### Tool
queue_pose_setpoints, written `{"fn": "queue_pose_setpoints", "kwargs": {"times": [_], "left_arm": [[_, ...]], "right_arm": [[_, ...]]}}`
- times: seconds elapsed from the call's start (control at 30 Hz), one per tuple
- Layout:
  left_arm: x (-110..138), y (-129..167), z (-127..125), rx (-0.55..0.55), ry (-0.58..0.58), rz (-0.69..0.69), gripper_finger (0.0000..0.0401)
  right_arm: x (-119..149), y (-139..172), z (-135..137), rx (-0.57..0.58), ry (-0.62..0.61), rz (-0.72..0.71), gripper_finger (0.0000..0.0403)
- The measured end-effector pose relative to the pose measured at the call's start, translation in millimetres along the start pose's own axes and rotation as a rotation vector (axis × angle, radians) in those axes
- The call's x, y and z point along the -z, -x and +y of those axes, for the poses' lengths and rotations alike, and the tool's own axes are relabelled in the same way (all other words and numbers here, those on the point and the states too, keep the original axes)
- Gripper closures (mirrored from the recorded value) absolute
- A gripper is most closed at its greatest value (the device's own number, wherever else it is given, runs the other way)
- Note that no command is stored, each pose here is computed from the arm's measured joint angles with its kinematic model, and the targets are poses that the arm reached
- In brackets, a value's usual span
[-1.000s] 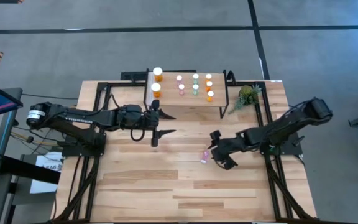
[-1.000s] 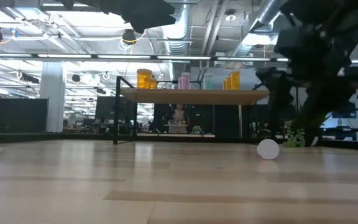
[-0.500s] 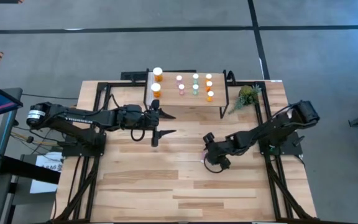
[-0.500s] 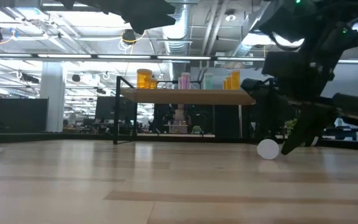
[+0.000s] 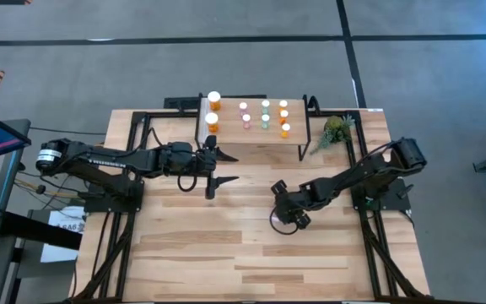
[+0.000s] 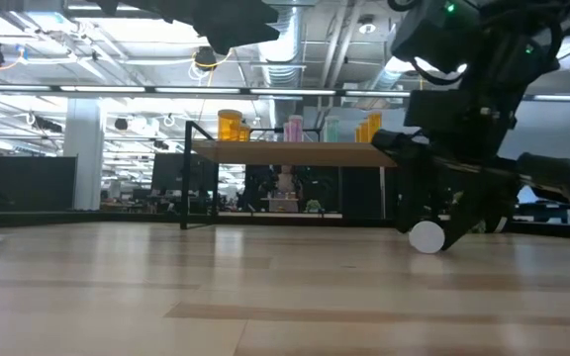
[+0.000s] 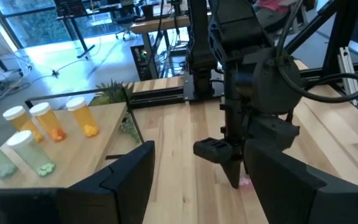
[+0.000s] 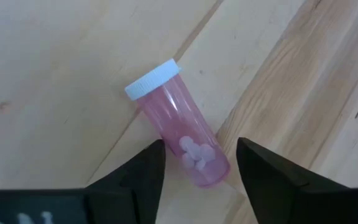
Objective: Pick and place medicine bottles onto shelf by color
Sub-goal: Put the pink pill bottle on the shelf aligned with the pink pill bottles
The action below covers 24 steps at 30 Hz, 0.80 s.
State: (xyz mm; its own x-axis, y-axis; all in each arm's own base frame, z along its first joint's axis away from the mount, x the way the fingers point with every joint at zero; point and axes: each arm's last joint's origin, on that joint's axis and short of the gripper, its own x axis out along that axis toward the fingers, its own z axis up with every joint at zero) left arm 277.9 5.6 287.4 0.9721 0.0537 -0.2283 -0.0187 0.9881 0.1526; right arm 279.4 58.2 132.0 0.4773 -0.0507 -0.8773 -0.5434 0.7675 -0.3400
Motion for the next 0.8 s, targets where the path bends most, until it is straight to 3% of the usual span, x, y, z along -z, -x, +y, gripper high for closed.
{"fn": "queue_pose_setpoints", "kwargs": {"times": [0.53,0.8], "left_arm": [[-0.1,0.0,0.0,0.001,0.005,0.0,0.0163],[1.2,-0.1,-0.2,0.003,0.006,0.013,0.0163]], "right_arm": [[2.1,0.8,-2.4,-0.009,-0.052,0.032,0.0271],[1.8,1.0,-2.7,-0.006,-0.119,0.029,0.0284]]}}
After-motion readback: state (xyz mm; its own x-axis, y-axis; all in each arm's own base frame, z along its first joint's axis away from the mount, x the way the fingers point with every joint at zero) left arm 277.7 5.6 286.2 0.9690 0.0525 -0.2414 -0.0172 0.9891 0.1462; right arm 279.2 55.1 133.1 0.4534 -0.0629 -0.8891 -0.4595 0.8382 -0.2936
